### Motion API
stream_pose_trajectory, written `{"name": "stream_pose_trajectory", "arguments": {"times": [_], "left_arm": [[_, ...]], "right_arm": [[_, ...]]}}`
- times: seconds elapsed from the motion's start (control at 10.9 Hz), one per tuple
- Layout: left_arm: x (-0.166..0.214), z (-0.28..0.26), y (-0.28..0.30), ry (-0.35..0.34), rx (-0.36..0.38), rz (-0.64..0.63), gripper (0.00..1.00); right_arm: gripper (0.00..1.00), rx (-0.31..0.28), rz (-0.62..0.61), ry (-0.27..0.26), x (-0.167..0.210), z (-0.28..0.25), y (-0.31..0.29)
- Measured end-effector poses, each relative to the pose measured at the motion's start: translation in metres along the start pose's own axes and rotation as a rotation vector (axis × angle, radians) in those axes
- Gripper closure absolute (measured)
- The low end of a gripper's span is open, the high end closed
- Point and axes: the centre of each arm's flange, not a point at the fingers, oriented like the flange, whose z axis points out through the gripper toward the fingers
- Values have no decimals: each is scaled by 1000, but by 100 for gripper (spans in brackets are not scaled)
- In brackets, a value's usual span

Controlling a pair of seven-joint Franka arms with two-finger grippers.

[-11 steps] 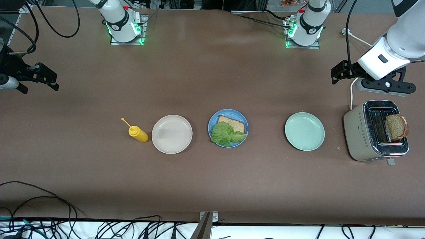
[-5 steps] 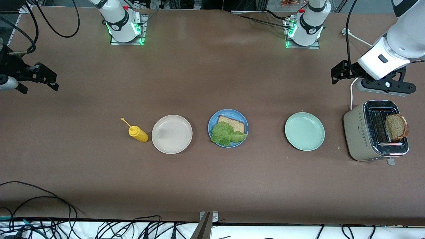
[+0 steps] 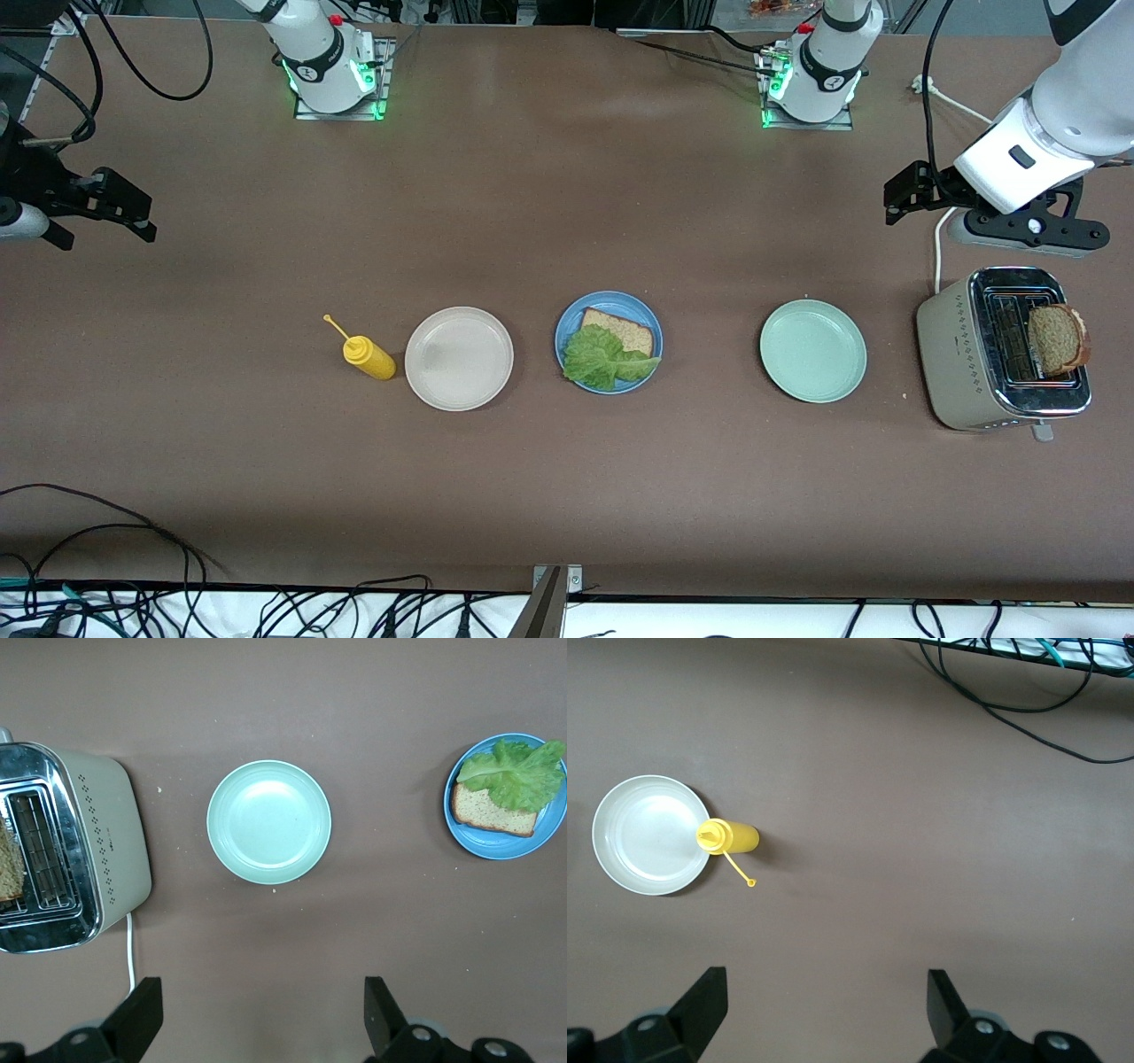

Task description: Make sandwich in blue plate with both arms

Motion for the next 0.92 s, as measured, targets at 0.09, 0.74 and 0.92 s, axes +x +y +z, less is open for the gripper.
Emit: {"name": "stream_pose_trajectory", "arguments": {"times": [0.09, 0.74, 0.92], "left_arm": [[0, 0, 0, 0, 0, 0, 0], [0, 0, 0, 0, 0, 0, 0], [0, 0, 0, 0, 0, 0, 0]], "right_arm": [[0, 0, 0, 0, 0, 0, 0], [0, 0, 3, -1, 0, 1, 2], [0, 0, 5, -3, 0, 1, 3]]}}
